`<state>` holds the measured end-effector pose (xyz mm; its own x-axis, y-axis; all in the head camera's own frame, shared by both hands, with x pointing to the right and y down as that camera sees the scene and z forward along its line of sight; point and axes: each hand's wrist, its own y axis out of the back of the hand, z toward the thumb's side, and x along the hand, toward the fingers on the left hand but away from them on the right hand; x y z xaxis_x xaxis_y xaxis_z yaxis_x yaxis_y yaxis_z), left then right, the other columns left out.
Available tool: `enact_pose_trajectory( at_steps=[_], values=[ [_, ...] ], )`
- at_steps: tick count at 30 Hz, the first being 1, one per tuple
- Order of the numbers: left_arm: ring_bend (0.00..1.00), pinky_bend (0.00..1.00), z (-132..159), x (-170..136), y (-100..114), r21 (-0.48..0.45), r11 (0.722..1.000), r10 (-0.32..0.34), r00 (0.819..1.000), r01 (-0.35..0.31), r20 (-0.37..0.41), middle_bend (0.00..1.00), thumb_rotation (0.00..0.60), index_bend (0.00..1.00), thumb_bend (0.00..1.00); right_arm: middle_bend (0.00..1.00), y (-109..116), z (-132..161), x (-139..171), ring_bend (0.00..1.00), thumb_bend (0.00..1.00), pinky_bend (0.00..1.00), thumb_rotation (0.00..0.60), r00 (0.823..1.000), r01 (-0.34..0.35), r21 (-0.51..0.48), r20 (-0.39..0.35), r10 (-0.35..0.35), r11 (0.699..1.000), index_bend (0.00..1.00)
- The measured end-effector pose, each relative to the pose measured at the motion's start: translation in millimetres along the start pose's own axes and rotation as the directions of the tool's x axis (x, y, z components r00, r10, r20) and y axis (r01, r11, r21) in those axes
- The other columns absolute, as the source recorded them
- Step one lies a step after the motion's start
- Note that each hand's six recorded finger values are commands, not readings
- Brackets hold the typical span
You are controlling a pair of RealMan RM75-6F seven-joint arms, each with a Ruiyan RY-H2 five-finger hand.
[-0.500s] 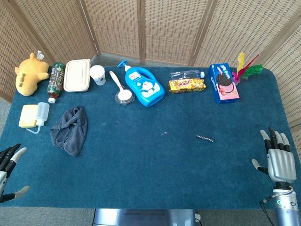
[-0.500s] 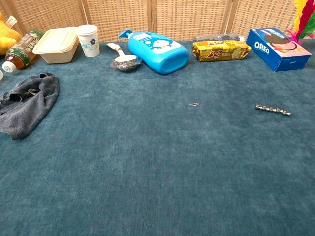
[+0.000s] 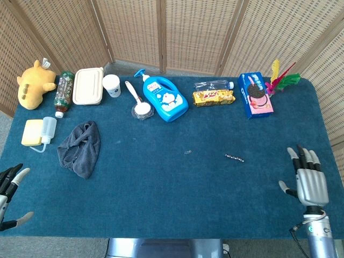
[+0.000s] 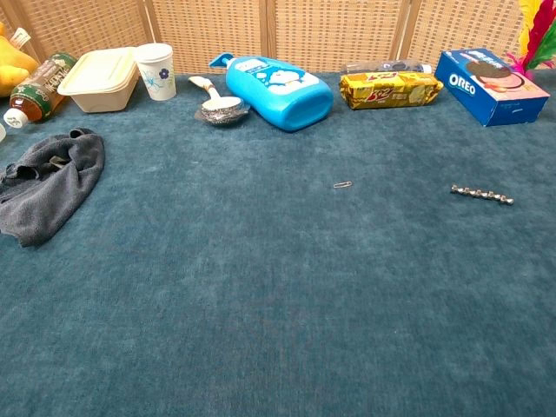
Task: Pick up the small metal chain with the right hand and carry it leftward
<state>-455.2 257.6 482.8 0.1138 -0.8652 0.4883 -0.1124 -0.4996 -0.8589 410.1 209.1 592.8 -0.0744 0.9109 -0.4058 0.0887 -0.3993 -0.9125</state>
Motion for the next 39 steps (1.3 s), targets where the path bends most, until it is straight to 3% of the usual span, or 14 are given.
enact_pose_trajectory(
  at_steps=[3, 11, 16, 20, 30, 39],
  values=[
    [0.00, 0.07, -2.1, 1.1, 0.4, -0.002, 1.000, 0.001, 1.000, -0.001, -0.009, 0.00, 0.600, 0.00, 0.20, 0.00, -12.9, 13.8, -7.9, 0.00, 0.24, 0.00, 0.600, 0.999, -0.025, -0.006, -0.031, 0.024, 1.000, 0.29],
    [0.00, 0.07, -6.0, 4.5, 0.6, -0.007, 1.000, -0.003, 1.000, 0.003, -0.026, 0.00, 0.600, 0.00, 0.20, 0.00, -41.6, 55.8, -34.4, 0.00, 0.23, 0.00, 0.600, 0.992, -0.071, 0.006, -0.100, 0.072, 0.997, 0.30],
    [0.00, 0.07, -6.9, 5.0, 0.9, -0.009, 1.000, -0.004, 1.000, 0.004, -0.028, 0.00, 0.600, 0.00, 0.20, 0.00, -50.6, 70.0, -47.6, 0.00, 0.23, 0.00, 0.600, 0.990, -0.084, 0.024, -0.107, 0.087, 0.996, 0.38],
    [0.00, 0.07, -7.5, 5.0, 1.2, -0.012, 1.000, -0.004, 1.000, 0.004, -0.029, 0.00, 0.600, 0.00, 0.20, 0.00, -54.3, 74.0, -56.6, 0.00, 0.23, 0.00, 0.600, 0.991, -0.087, 0.031, -0.101, 0.090, 0.996, 0.44],
    [0.00, 0.07, -6.7, 5.4, -0.2, -0.011, 1.000, -0.011, 1.000, 0.011, -0.027, 0.00, 0.600, 0.00, 0.20, 0.00, -63.9, 72.5, -67.4, 0.00, 0.23, 0.00, 0.600, 0.992, -0.104, 0.035, -0.074, 0.106, 0.994, 0.41],
    [0.00, 0.07, -6.8, 6.2, -0.4, -0.011, 1.000, -0.011, 1.000, 0.011, -0.028, 0.00, 0.600, 0.00, 0.20, 0.00, -73.7, 73.8, -73.7, 0.00, 0.24, 0.00, 0.600, 0.990, -0.131, 0.041, -0.056, 0.133, 0.991, 0.47]
  ],
)
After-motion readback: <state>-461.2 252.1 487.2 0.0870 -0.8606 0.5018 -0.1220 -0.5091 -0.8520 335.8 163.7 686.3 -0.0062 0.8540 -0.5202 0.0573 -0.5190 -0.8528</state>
